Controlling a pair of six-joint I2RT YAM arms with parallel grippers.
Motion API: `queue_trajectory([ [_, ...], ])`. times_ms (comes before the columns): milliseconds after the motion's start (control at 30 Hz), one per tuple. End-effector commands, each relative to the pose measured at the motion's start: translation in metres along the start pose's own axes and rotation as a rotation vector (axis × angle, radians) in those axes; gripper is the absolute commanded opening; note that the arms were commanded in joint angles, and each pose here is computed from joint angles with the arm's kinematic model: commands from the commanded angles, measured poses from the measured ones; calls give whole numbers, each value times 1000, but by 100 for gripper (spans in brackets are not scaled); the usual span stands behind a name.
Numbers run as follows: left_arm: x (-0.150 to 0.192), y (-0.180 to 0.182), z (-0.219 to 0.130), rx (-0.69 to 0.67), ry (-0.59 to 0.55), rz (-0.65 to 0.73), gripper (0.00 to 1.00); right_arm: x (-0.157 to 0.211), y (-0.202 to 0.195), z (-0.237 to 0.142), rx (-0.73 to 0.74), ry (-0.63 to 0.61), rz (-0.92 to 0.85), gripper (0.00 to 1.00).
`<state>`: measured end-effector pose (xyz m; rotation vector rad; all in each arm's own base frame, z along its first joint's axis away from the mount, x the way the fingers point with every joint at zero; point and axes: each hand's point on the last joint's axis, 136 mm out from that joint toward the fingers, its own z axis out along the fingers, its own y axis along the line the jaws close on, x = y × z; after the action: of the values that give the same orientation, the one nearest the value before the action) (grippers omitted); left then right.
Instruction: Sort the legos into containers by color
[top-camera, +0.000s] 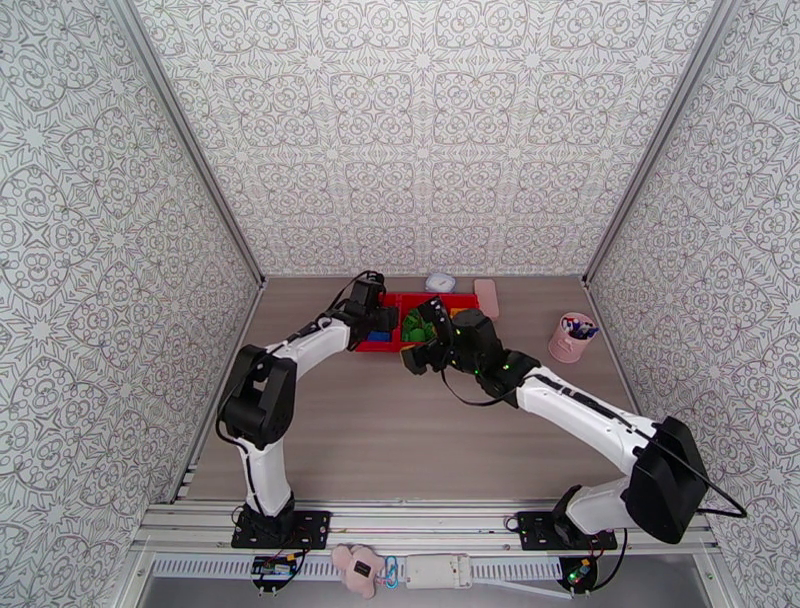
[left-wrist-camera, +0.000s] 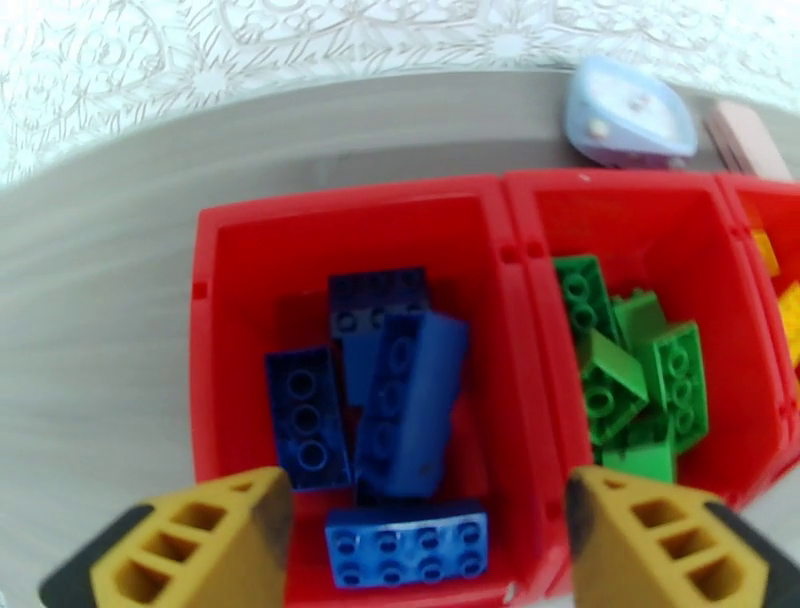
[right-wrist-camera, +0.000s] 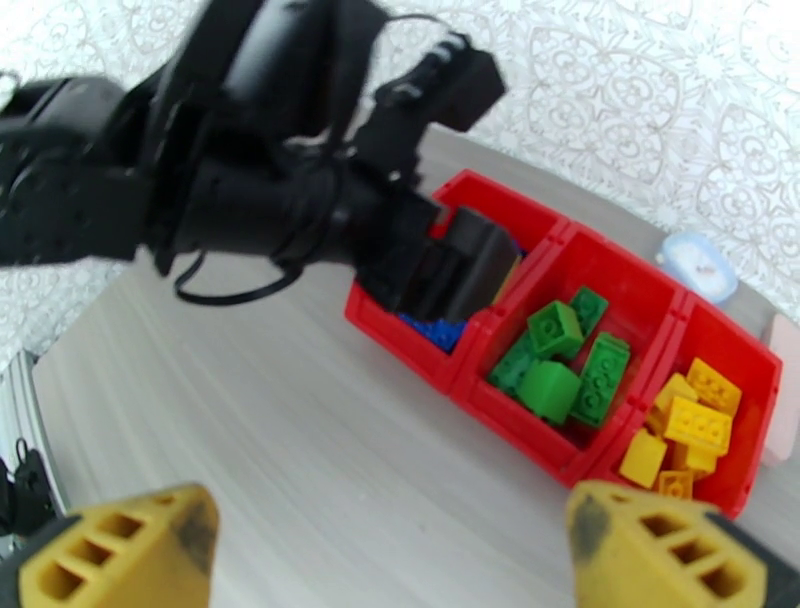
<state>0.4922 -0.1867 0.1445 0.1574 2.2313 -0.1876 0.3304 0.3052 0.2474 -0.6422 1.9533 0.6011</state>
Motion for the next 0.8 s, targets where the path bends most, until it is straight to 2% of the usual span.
queue_trajectory([
  [0, -46, -14, -48, 58, -216, 36, 91, -14, -6, -15, 53, -92, 10, 96],
  [200, -25, -8, -105, 57, -357, 110, 98, -11, -38, -42, 219, -206, 6, 98],
  [367, 12, 21, -138, -2, -406, 158, 100, 7, -77, -69, 379, -240, -5, 98],
  [600, 64, 79, -153, -110, -391, 164, 100, 44, -138, -95, 562, -246, 10, 98],
  [767, 70, 109, -157, -209, -412, 148, 100, 77, -181, -99, 685, -202, -8, 98],
])
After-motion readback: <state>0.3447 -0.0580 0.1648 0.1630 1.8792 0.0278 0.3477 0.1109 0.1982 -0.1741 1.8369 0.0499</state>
